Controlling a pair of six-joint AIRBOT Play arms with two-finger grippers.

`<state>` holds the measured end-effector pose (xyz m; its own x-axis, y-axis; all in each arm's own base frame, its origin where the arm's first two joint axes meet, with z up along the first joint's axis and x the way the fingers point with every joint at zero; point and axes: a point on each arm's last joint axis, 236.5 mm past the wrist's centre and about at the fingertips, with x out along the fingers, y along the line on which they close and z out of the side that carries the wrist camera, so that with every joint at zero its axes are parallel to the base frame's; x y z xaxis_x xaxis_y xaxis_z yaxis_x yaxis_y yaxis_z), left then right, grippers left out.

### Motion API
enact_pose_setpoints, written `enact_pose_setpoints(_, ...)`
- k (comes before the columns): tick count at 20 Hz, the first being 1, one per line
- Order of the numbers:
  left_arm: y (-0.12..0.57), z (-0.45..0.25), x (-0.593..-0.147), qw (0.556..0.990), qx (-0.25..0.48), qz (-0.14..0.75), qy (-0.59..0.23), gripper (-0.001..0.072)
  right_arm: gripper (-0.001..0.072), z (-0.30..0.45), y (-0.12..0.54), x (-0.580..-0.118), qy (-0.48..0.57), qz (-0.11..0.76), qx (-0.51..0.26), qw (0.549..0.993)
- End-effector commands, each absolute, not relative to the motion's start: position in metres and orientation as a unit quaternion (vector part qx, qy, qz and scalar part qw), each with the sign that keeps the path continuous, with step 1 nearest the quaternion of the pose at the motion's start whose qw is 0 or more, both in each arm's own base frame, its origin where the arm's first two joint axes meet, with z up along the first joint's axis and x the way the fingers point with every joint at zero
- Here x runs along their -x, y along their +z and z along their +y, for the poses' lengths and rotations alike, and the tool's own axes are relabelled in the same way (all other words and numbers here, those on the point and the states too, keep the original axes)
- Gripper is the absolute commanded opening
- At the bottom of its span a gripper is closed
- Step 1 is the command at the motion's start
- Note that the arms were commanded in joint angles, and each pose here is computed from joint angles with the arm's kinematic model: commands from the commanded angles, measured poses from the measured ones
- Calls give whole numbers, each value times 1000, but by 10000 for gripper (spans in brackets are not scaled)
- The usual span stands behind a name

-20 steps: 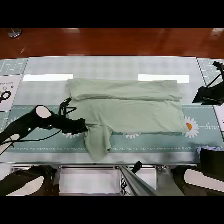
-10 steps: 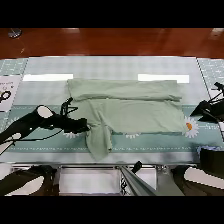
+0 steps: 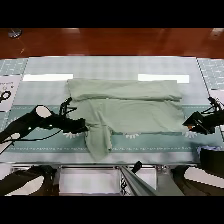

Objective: Fold the shirts.

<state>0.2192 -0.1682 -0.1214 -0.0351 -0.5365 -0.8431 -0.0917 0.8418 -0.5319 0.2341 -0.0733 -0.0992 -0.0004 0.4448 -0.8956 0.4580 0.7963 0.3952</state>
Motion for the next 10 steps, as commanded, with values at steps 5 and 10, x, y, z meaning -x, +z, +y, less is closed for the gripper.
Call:
enact_pose_setpoints(5, -122, -166, -227, 670, 224, 688, -164, 26, 313, -30, -116, -267, 18, 680, -302, 667)
enact_pose_setpoints(10, -83, -163, -267, 704, 215, 648, -197, 25, 15, -34, -77, -315, 28, 633, -292, 717)
